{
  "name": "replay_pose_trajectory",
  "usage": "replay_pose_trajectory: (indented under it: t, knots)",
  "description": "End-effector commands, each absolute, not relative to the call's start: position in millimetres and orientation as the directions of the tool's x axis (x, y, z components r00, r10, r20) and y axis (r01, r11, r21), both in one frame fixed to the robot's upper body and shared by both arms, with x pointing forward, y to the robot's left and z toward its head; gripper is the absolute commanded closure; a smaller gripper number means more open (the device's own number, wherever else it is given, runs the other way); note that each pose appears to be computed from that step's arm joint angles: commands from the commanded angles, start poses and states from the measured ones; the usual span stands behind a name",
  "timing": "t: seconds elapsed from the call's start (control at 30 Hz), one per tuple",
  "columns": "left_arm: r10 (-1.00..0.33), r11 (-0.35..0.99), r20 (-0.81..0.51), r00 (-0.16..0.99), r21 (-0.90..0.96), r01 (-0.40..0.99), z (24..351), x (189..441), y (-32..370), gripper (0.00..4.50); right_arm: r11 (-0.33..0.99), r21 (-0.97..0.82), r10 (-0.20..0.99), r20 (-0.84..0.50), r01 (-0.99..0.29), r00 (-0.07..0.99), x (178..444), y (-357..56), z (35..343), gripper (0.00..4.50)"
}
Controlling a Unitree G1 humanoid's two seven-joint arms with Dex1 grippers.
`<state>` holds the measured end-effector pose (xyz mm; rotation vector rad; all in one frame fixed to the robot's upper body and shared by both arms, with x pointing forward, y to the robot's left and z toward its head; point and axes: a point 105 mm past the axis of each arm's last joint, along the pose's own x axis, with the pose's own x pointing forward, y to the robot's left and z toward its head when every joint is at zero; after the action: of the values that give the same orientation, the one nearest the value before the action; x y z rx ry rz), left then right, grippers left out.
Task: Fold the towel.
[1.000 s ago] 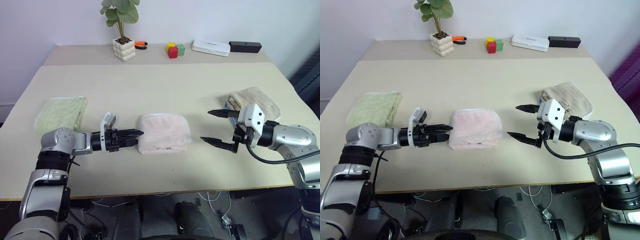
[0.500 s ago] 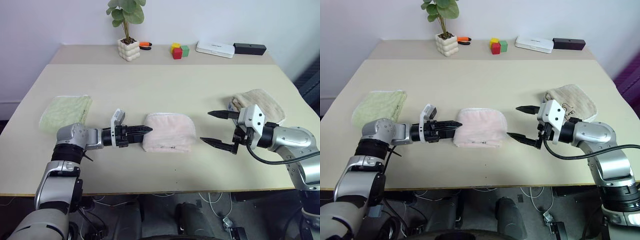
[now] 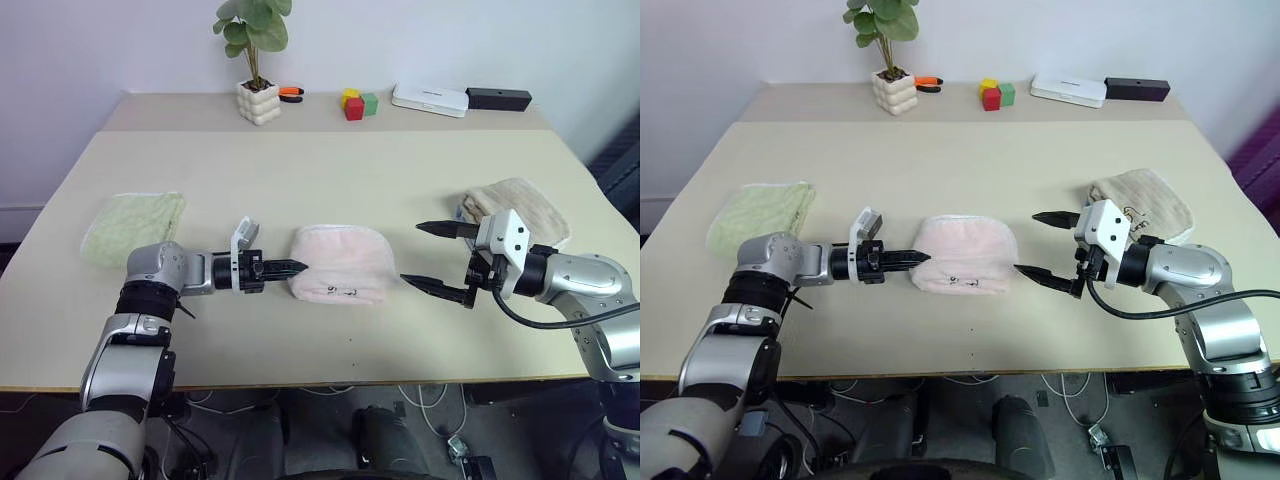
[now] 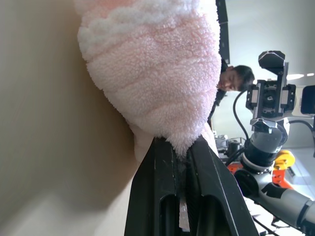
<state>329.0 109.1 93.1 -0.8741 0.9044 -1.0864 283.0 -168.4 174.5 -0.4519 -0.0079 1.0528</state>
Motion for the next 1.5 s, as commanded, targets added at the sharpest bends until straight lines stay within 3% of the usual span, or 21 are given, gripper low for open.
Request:
replay_pose_trajectory:
  t: [0.03, 0.47, 0.57, 0.8, 1.03, 1.13, 1.2, 1.3, 1.47, 1.5]
  knots:
    - [-0.956, 0.257, -0.198, 0.217, -0.922, 0.290, 80.4, 324.9, 112.4, 4.46, 0.408, -0.408, 0.843, -0.175, -0.817, 0.509, 281.2, -168.0, 186.6, 0.00]
    - [-0.939, 0.279, -0.186, 0.290, -0.904, 0.324, 93.0, 310.1, 149.4, 4.46, 0.401, -0.407, 0.849, -0.172, -0.821, 0.500, 283.9, -164.4, 183.3, 0.00]
    - [-0.930, 0.299, -0.187, 0.316, -0.885, 0.357, 94.1, 309.5, 154.3, 3.49, 0.393, -0.407, 0.853, -0.173, -0.825, 0.492, 285.0, -162.7, 183.0, 0.00]
    - [-0.923, 0.307, -0.174, 0.342, -0.870, 0.387, 105.0, 305.2, 166.4, 0.03, 0.382, -0.411, 0.858, -0.176, -0.828, 0.483, 287.1, -162.1, 184.1, 0.00]
    - [-0.959, 0.169, -0.001, 0.282, -0.802, 0.573, 160.1, 294.7, 169.0, 0.03, 0.407, -0.382, 0.863, -0.139, -0.830, 0.487, 291.1, -158.3, 187.1, 0.00]
    - [-0.949, 0.144, 0.073, 0.306, -0.765, 0.628, 184.7, 300.5, 174.7, 0.03, 0.406, -0.362, 0.872, -0.122, -0.839, 0.474, 290.1, -153.9, 188.4, 0.00]
    - [-0.937, 0.119, 0.126, 0.326, -0.762, 0.637, 198.9, 306.6, 177.5, 0.00, 0.409, -0.345, 0.878, -0.105, -0.845, 0.467, 290.0, -151.0, 190.3, 0.53]
    - [-0.892, 0.216, 0.153, 0.426, -0.682, 0.699, 204.5, 330.8, 166.7, 0.87, 0.471, -0.319, 0.867, -0.005, -0.822, 0.499, 300.4, -143.0, 201.8, 1.78]
    - [-0.848, 0.397, 0.065, 0.527, -0.582, 0.710, 175.2, 350.2, 123.4, 3.36, 0.597, -0.263, 0.802, 0.159, -0.758, 0.576, 319.8, -122.9, 214.4, 4.38]
    - [-0.833, 0.406, 0.077, 0.548, -0.587, 0.700, 170.0, 353.5, 113.9, 3.93, 0.620, -0.231, 0.785, 0.190, -0.750, 0.590, 321.4, -116.3, 212.8, 4.50]
